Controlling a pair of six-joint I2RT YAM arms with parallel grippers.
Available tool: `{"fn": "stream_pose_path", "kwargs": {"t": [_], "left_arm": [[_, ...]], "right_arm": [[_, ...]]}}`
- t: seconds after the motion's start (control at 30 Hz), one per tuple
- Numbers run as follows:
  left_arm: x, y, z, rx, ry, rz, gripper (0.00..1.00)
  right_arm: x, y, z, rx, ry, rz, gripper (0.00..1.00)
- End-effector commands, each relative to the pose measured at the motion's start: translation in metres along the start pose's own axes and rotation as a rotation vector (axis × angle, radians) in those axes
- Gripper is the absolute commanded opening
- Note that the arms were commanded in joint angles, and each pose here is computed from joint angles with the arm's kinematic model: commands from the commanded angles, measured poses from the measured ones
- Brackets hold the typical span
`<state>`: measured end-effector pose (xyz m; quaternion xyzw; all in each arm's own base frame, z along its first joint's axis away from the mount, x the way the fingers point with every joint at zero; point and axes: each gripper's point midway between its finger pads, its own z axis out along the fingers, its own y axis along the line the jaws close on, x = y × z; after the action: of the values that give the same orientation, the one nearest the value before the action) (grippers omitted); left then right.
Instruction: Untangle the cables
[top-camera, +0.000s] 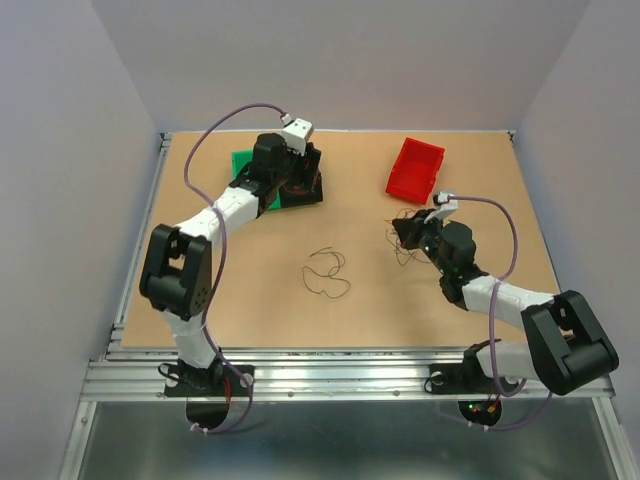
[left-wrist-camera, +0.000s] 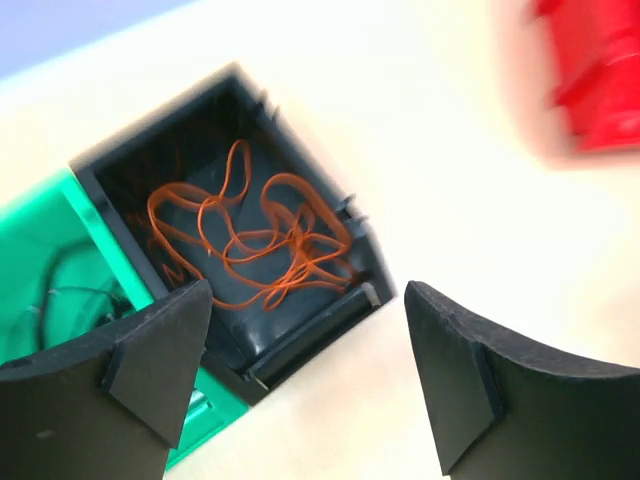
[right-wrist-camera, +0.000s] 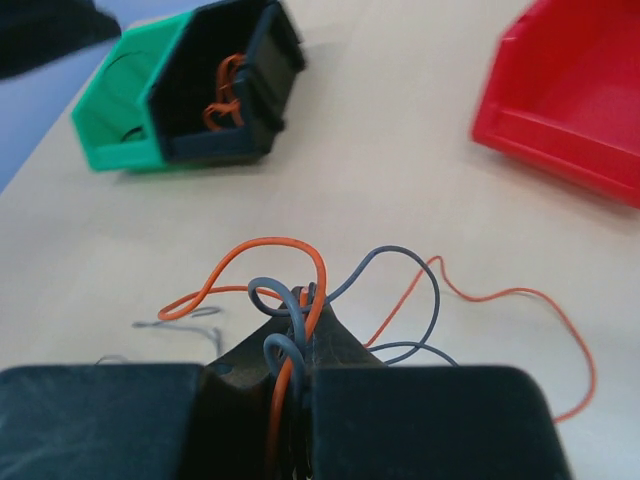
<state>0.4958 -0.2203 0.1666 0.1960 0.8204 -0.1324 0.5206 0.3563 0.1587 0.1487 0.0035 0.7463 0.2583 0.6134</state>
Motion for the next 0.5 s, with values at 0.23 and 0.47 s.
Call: {"fn": "stream_pose_path", "kwargs": {"t": [0.23, 0.47], "left_arm": [[-0.058, -0.161, -0.119, 0.540, -0.442, 0.473, 0.88], [-0.012, -0.215, -0.132, 0.664, -0.435, 0.649, 0.85]], "right_arm": [[-0.025, 0.073, -0.003, -0.348, -0.015, -0.083, 0.00], [-0.026, 0.080, -0.004, -0.370, -0.013, -0.075, 0.01]]}}
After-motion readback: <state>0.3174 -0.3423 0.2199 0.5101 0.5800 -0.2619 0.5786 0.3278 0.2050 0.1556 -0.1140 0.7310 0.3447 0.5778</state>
